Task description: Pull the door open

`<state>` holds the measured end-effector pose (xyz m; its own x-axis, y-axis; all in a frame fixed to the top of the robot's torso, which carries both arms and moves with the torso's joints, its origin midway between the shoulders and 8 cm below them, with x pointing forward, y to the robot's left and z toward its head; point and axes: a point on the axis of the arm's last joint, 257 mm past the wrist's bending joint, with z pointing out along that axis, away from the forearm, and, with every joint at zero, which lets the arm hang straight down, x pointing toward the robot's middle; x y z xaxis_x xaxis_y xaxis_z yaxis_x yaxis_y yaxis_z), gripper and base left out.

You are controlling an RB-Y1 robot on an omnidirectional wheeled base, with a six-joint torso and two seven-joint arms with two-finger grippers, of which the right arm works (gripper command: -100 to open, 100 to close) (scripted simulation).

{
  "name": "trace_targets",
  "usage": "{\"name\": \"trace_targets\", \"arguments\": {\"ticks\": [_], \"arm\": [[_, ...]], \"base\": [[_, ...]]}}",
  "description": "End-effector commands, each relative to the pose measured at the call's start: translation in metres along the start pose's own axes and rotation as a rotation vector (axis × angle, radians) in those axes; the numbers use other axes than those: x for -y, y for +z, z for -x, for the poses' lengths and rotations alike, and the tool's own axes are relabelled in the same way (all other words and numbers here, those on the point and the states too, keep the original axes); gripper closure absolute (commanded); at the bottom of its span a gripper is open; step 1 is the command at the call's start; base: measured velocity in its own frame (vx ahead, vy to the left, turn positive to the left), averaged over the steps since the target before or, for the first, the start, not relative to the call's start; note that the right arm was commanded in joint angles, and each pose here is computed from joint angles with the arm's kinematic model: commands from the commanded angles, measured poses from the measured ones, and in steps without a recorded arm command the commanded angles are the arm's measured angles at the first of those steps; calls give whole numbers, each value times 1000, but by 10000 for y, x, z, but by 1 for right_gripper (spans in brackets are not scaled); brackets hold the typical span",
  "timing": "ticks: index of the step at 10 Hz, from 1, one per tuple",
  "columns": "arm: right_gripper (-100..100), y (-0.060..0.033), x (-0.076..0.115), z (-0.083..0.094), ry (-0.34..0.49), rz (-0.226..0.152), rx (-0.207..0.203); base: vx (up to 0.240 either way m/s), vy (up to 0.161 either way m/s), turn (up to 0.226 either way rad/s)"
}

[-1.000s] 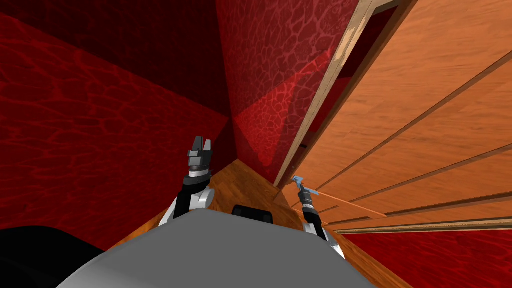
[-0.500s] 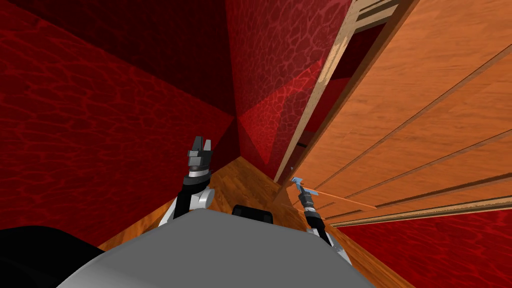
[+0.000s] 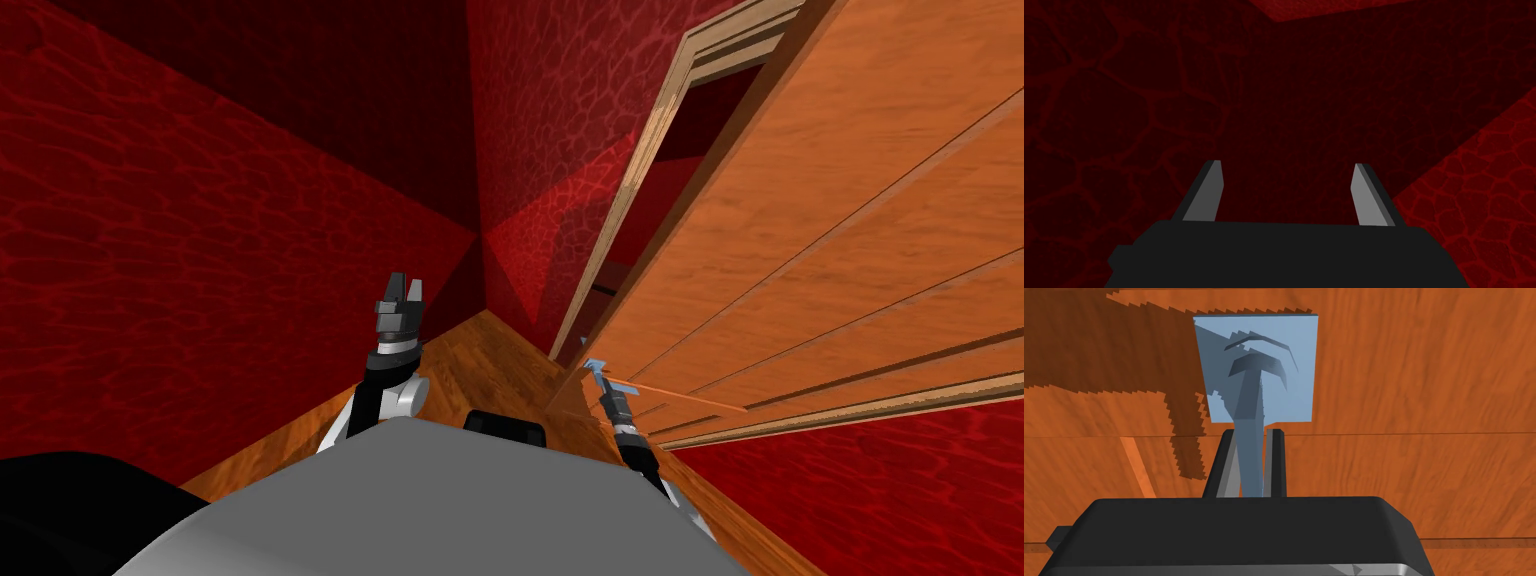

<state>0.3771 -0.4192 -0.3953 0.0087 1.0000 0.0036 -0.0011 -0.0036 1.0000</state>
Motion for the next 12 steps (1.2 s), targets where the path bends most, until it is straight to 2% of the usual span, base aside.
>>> {"name": "trace_targets", "arguments": {"ticks": [1, 2, 5, 6, 7, 8, 12], "arm": [[100, -123, -13, 54, -4, -1, -16], [100, -123, -13, 54, -4, -1, -16], [100, -296, -28, 74, -4, -1, -52], [100, -253, -21, 28, -2, 1, -50], [100, -334, -8, 42, -1, -2, -55], [100, -352, -9, 50, -1, -2, -56], [100, -522, -18, 120, -2, -1, -62]], "base": [[-150, -31, 100], [-130, -46, 77], [-154, -52, 99], [-78, -14, 21], [-126, -52, 189], [-177, -69, 189], [-203, -79, 176]]}}
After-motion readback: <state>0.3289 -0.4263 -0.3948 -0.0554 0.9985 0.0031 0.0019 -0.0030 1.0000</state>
